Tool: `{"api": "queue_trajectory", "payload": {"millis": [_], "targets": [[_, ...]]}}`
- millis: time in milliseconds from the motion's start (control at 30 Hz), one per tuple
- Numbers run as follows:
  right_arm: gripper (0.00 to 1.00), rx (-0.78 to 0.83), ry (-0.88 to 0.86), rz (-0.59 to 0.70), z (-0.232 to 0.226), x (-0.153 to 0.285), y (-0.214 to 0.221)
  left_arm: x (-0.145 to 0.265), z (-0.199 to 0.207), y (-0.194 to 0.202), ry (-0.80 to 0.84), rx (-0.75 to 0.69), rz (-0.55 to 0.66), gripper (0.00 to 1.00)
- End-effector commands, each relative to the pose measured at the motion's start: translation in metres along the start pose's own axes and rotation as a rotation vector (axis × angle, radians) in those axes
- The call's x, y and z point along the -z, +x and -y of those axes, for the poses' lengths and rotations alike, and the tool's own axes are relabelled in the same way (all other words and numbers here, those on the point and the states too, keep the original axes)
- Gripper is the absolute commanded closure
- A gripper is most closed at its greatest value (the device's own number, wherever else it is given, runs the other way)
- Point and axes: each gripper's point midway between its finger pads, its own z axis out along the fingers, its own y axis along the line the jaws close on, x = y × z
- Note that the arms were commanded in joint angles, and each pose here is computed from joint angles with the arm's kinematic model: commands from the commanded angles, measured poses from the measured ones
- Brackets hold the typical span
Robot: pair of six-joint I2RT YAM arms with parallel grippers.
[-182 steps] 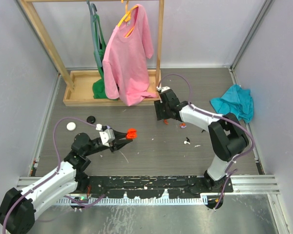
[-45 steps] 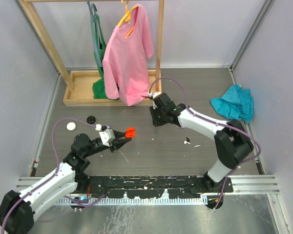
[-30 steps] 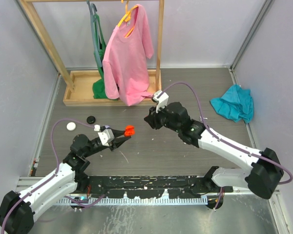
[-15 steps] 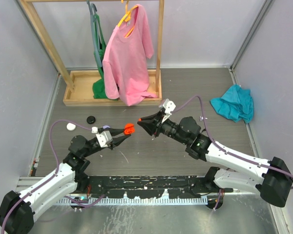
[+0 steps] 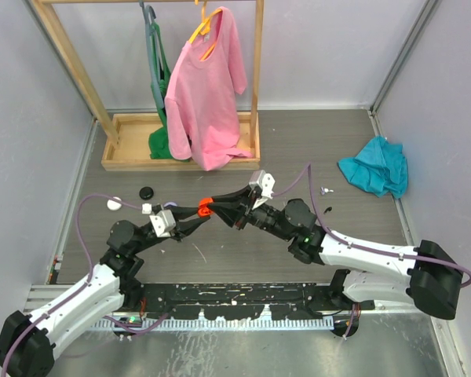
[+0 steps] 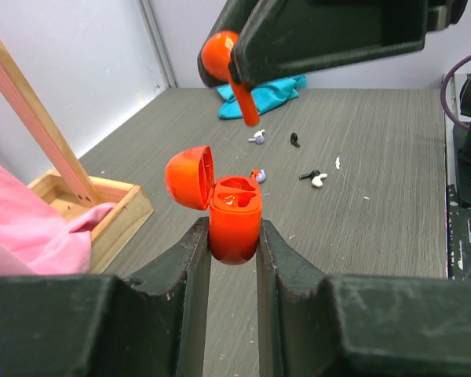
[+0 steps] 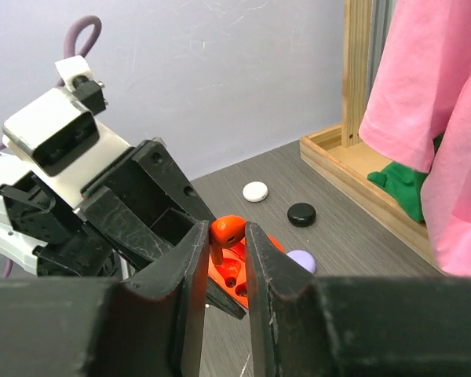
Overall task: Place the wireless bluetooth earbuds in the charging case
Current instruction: Place the earbud in the charging case.
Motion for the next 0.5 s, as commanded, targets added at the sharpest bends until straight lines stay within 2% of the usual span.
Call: {"api": "queue_trajectory", "payload": {"millis": [0, 467], "targets": [[0.77, 0.026, 0.006, 0.089, -0.001, -0.005, -0.015, -0.002, 0.0, -0.035, 0.006, -0.046, 0.109, 1.0], [0.77, 0.014, -0.008, 0.078, -0.006, -0.01, -0.001, 0.0, 0.0, -0.041, -0.002, -0.037, 0.128, 1.0]]}}
